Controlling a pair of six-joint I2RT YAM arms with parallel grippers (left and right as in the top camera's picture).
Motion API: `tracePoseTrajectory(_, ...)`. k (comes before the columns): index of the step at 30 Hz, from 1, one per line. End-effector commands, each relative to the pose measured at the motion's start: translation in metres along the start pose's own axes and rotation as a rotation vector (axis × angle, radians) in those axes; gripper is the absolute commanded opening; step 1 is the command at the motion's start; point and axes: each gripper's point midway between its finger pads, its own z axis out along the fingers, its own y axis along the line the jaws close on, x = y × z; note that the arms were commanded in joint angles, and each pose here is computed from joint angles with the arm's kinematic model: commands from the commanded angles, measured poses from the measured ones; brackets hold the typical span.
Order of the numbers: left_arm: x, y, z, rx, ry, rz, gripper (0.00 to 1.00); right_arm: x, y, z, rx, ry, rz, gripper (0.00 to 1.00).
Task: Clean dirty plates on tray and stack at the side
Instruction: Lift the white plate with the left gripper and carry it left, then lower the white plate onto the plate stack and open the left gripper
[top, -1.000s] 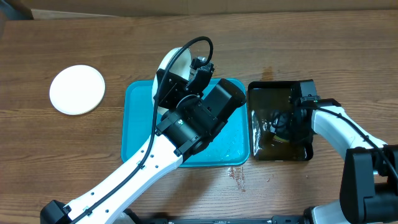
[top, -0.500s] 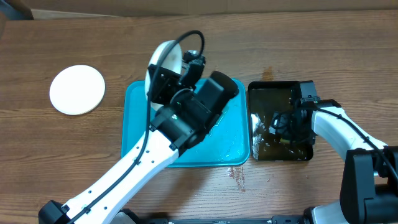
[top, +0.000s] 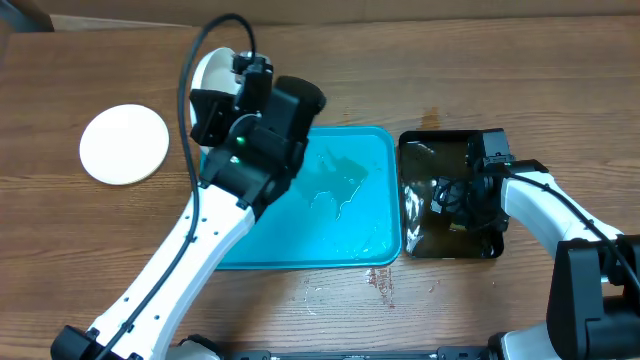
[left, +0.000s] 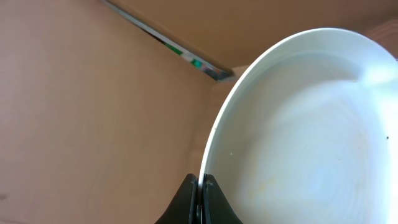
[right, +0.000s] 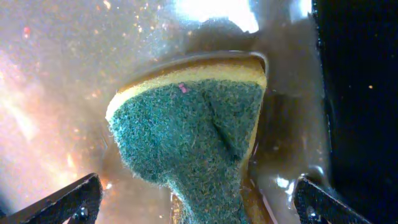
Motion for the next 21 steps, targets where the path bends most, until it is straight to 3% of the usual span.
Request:
tracePoseTrajectory(1, -0.001, -0.031, 0.006, 0.202, 0.001, -0.086, 0.04, 0.007, -0.003, 0.008, 0.004, 0.027, 0.006, 1.0)
tracePoseTrajectory(4, 0.011, -0.065, 0.017, 0.479, 0.074, -0.201, 0.04, 0.009, 0.004, 0.008, -0.036, 0.037, 0.006, 1.0)
tracePoseTrajectory(10, 0.048, -0.06, 0.071, 0.749, 0.308, -0.585, 0.04, -0.006, 0.01, 0.008, -0.062, -0.023, 0.002, 1.0)
tracePoseTrajectory(11, 0.064, -0.044, 0.094, 0.759, 0.365, -0.699, 0.04, -0.009, 0.011, 0.008, -0.067, -0.034, 0.001, 1.0)
tracePoseTrajectory(15, 0.114, -0.002, 0.143, 0.69, 0.481, -0.91, 0.04, -0.012, 0.012, 0.007, -0.072, -0.046, 0.0, 1.0)
tracePoseTrajectory(21, 0.196, 0.033, 0.199, 0.51, 0.641, -1.098, 0.04, -0.012, 0.013, 0.007, -0.073, -0.048, 0.0, 1.0)
